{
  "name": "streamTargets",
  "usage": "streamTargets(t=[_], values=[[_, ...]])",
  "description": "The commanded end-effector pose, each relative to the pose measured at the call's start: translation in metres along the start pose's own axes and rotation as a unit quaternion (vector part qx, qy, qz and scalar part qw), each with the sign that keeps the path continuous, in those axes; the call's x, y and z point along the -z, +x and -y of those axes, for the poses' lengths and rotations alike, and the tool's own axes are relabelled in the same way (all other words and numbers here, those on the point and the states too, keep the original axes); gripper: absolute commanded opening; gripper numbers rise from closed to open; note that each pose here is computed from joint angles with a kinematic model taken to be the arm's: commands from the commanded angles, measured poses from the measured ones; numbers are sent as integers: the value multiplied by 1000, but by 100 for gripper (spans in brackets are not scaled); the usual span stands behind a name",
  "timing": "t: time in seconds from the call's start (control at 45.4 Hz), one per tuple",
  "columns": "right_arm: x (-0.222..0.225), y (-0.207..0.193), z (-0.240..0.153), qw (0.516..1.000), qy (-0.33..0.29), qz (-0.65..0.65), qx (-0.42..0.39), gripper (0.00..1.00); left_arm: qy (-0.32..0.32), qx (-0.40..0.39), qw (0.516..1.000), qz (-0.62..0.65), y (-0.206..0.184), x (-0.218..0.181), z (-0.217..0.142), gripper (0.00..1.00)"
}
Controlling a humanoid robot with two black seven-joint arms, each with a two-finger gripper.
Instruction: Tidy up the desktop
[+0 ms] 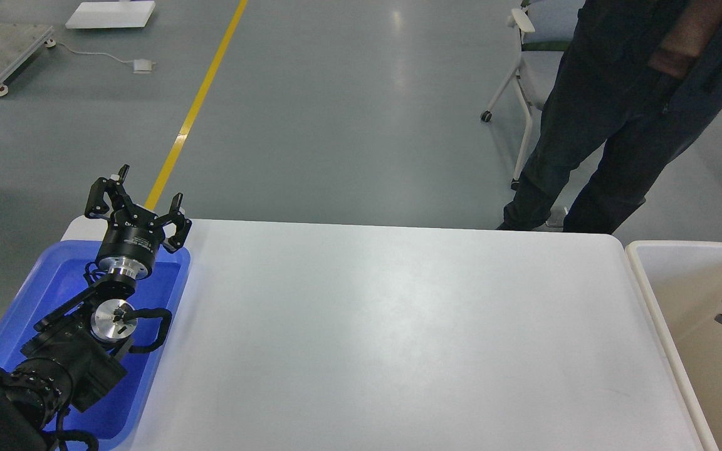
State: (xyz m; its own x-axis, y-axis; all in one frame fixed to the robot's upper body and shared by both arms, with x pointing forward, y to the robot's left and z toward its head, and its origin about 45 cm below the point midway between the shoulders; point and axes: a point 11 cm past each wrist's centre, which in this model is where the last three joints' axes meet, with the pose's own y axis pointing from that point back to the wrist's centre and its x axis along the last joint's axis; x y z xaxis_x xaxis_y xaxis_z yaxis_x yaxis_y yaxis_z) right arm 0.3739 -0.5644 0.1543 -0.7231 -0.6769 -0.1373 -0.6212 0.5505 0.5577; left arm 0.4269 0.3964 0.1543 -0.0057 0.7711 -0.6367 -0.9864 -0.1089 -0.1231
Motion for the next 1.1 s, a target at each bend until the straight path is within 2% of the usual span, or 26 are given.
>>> streamTargets(t=[0.0,0.441,0.639,0.838,1.08], values=[[30,-73,-11,981,16,142,131,100,1,0,1000,0,0,0,0,100],[17,-204,-50,942,-7,162,293,100,0,0,1000,0,0,0,0,100],[8,-242,-72,916,-18,158,367,100,0,0,1000,0,0,0,0,100],[-36,-276,-92,890,-61,186,411,100,0,0,1000,0,0,0,0,100],[-96,-297,-110,873,-115,204,428,100,0,0,1000,0,0,0,0,100]])
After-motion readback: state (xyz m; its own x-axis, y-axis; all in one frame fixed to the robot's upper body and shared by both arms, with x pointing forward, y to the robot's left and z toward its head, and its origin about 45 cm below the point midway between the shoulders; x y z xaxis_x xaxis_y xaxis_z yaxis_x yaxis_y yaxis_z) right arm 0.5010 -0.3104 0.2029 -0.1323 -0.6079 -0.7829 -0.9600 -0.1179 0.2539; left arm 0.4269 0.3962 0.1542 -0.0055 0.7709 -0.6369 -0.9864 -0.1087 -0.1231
